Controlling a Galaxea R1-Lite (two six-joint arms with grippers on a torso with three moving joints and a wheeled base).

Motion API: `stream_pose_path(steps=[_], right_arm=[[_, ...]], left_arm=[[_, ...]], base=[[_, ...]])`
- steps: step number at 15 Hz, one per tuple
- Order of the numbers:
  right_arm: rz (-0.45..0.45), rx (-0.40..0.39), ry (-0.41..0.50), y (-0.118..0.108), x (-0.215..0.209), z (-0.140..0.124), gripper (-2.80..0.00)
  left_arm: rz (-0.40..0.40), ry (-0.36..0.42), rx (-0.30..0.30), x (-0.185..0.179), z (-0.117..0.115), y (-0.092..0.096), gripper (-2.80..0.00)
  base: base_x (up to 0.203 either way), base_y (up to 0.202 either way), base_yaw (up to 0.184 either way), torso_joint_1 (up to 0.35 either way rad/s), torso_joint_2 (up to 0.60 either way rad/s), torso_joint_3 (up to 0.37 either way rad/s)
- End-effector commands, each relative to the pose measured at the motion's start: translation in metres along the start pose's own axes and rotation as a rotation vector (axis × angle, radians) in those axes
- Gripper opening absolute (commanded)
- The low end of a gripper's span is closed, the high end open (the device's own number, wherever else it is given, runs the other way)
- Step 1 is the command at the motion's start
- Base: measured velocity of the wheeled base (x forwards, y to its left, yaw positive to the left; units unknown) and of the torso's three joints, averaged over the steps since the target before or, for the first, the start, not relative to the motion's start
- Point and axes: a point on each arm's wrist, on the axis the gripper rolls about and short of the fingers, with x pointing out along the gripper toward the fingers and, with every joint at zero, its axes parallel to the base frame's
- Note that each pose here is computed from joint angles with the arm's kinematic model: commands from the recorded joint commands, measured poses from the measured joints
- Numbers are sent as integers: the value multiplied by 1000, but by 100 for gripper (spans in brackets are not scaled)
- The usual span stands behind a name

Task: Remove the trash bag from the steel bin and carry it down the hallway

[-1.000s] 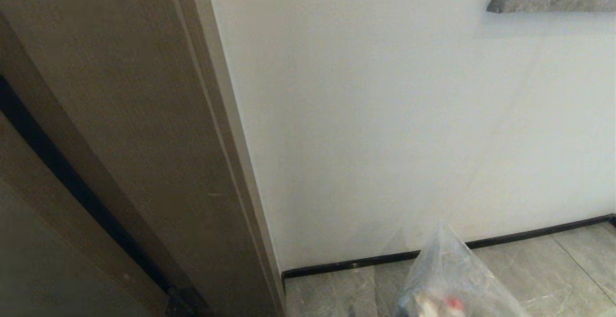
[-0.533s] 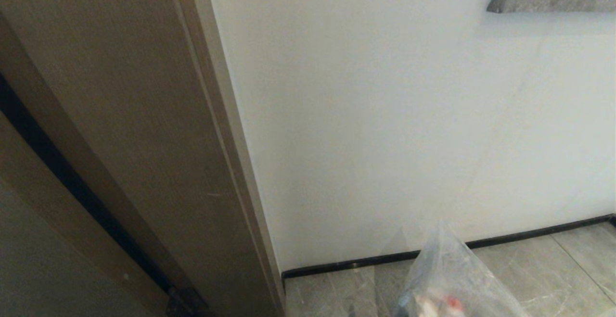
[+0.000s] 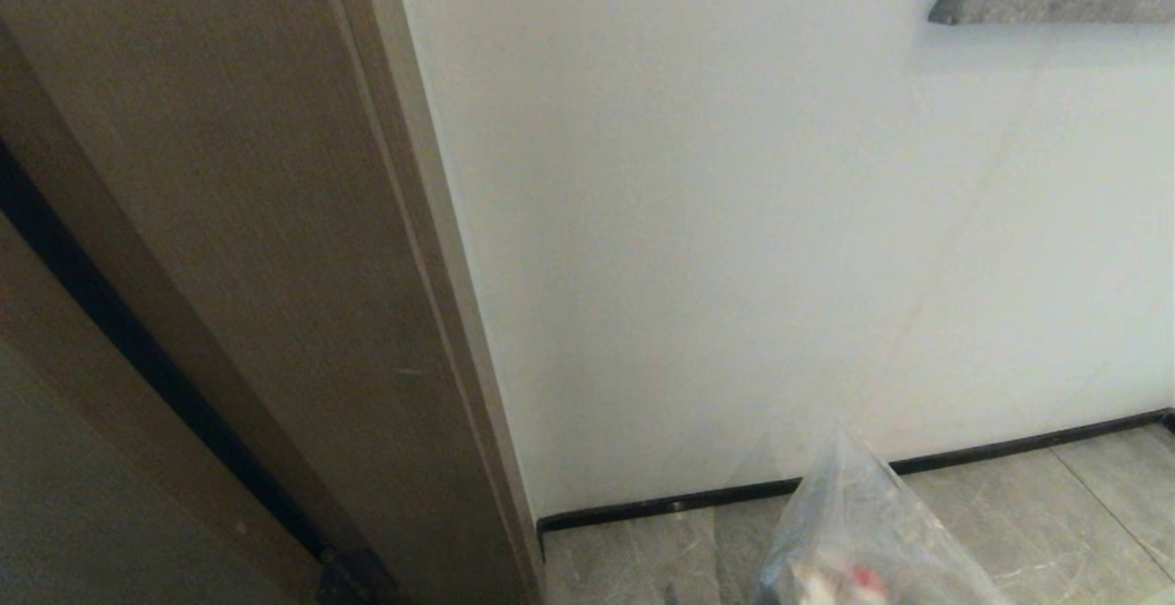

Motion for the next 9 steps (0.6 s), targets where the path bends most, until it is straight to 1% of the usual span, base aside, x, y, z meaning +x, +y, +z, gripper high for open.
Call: stream_pose_path(steps=[1,9], right_arm=[[1,-1,1,0,0,0,0],[-4,8,0,0,0,0,0]], left_arm=[[0,-1,-1,0,0,0,-280],[0,-1,-1,0,0,0,-280]], base=[[0,0,0,0,0,0],[0,0,0,0,0,0]])
